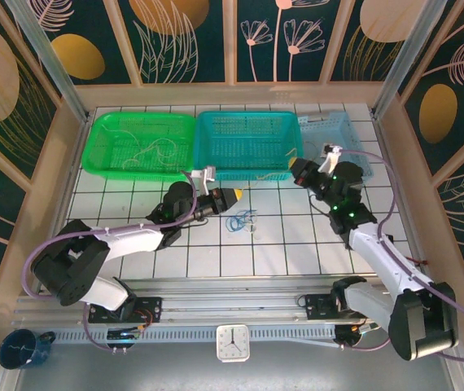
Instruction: Untangle the cables
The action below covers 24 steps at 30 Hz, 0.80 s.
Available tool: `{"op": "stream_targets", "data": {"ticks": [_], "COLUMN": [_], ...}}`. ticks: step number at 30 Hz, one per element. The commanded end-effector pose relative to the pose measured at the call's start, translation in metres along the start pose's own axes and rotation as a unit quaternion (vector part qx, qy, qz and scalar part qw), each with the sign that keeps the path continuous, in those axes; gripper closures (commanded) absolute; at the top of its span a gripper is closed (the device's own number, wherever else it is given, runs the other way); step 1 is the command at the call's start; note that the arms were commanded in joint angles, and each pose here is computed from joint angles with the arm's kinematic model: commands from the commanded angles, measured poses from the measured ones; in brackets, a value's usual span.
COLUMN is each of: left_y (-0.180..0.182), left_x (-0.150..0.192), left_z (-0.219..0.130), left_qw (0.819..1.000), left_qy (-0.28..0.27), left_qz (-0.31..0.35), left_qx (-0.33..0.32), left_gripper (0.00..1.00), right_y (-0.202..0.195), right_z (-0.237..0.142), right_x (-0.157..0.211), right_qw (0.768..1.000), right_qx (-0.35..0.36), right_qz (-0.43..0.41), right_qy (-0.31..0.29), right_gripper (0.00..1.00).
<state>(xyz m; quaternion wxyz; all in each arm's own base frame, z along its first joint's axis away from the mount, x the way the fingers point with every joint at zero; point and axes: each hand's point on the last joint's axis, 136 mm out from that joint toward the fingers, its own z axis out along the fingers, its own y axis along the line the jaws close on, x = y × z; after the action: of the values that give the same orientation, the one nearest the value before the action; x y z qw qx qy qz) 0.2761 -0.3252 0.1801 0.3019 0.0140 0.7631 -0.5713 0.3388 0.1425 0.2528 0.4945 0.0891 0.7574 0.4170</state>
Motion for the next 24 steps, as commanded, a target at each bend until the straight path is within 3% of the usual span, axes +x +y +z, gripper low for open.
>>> {"op": "stream_targets", "data": {"ticks": [1,12,18,24], "left_y": [-0.012,-0.01,-0.014,-0.014], "left_x": [-0.004,0.0,0.0,-0.001], "left_z": [-0.008,-0.016,-0.015,-0.017], "left_qw": [0.999,0.999,0.999,0.999], "left_qy": [-0.018,-0.021,-0.02,-0.023], "left_qz": [0.021,0.024,0.028,0.033], "left_qx": [0.02,0.022,0.031,0.027], "left_gripper": [1.0,1.0,1.0,0.82], "right_y": [-0.007,-0.039,-0.027,-0.024], "right_z": [-0.01,-0.028,-0.026,-0.024], "right_x": [-0.034,-0.073,-0.088,-0.115], "right_qw": [0.998,0.987,0.988,0.984], "right_qx": [0.026,0.096,0.075,0.095], "right_qz": [0.017,0.036,0.024,-0.007], "right_qy": [-0.049,-0.127,-0.133,-0.151], "right_gripper": [1.0,1.0,1.0,1.0]}}
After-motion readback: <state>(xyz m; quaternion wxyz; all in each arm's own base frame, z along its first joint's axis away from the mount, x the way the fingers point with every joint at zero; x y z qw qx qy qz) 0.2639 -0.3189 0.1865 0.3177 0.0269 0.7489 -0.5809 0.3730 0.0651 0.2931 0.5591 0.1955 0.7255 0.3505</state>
